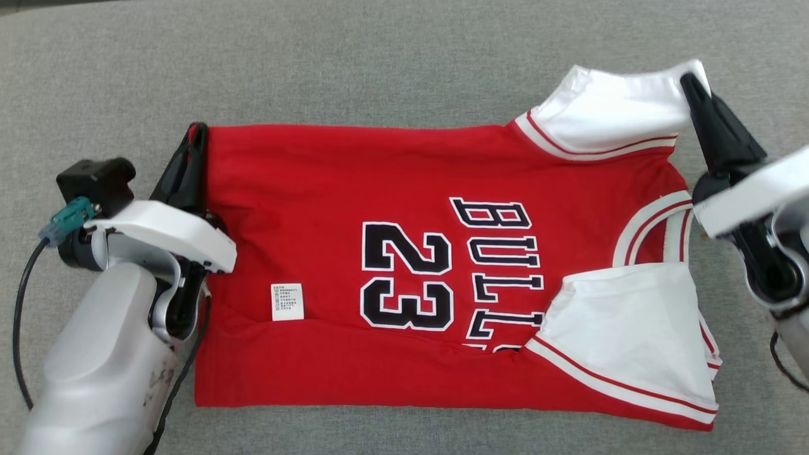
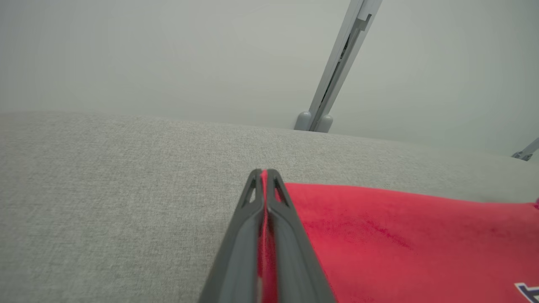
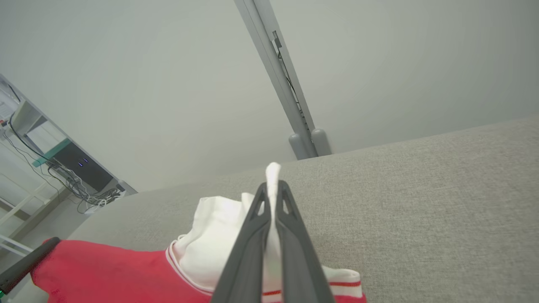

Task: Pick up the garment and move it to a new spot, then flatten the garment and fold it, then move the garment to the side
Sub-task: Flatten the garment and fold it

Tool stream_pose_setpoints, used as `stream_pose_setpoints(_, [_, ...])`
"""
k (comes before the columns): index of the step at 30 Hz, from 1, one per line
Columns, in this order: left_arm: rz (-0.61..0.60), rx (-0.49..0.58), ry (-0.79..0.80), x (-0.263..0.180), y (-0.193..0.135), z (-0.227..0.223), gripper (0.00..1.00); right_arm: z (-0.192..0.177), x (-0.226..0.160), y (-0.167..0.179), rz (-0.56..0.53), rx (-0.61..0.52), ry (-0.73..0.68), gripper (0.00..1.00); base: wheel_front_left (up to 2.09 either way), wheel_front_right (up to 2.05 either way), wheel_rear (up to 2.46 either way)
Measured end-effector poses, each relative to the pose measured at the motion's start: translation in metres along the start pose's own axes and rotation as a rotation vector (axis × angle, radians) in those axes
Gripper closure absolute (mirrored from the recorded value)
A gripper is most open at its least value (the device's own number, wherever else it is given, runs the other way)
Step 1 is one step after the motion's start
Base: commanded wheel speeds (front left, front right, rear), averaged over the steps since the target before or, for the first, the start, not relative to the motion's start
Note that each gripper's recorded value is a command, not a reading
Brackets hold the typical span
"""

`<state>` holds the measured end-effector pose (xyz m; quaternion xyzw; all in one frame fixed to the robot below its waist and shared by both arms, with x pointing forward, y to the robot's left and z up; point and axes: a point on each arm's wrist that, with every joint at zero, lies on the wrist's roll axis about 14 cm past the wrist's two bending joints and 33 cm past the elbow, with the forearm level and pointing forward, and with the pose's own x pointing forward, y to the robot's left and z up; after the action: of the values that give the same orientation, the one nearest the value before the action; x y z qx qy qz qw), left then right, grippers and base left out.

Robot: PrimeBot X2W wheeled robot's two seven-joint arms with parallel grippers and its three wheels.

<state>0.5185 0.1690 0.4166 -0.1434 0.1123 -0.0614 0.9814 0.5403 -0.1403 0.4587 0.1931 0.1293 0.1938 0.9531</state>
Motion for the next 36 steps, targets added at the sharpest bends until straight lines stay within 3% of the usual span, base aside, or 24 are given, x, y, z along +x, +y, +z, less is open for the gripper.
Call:
stream_pose_setpoints(11, [0.002,-0.010,0.059,-0.041,-0.007,-0.011,1.00,-0.040,-0.075,0.007,-0.033,0.178,0.008,1.00,0.00,0.00,0.00])
stream_pose_setpoints(23, [0.055,-0.077,0.183,-0.095,-0.005,-0.044,1.00,-0.084,-0.125,0.013,-0.123,0.325,0.064,1.00,0.00,0.00,0.00])
stream_pose_setpoints(24, [0.061,-0.078,0.195,-0.099,-0.004,-0.046,0.65,-0.087,-0.128,0.013,-0.130,0.326,0.071,1.00,0.00,0.00,0.00])
stream_pose_setpoints(25, [0.067,-0.076,0.205,-0.101,-0.003,-0.048,0.02,-0.090,-0.131,0.011,-0.139,0.320,0.083,1.00,0.00,0.00,0.00])
stream_pose_setpoints(26, [0.074,-0.074,0.213,-0.103,-0.001,-0.050,0.02,-0.093,-0.133,0.010,-0.147,0.315,0.091,1.00,0.00,0.00,0.00])
stream_pose_setpoints(27, [0.077,-0.073,0.216,-0.105,-0.001,-0.051,0.00,-0.095,-0.135,0.011,-0.151,0.317,0.096,0.65,0.00,0.00,0.00])
stream_pose_setpoints(28, [0.080,-0.072,0.218,-0.106,0.000,-0.051,0.00,-0.097,-0.137,0.012,-0.155,0.321,0.098,0.05,0.00,0.00,0.00])
stream_pose_setpoints(29, [0.084,-0.071,0.220,-0.108,0.000,-0.052,0.00,-0.099,-0.139,0.010,-0.167,0.313,0.101,0.00,0.00,0.00,0.00])
stream_pose_setpoints(36, [0.133,-0.039,0.122,-0.116,0.001,-0.038,0.00,-0.095,-0.151,0.002,-0.233,0.269,0.059,0.00,0.00,0.00,0.00])
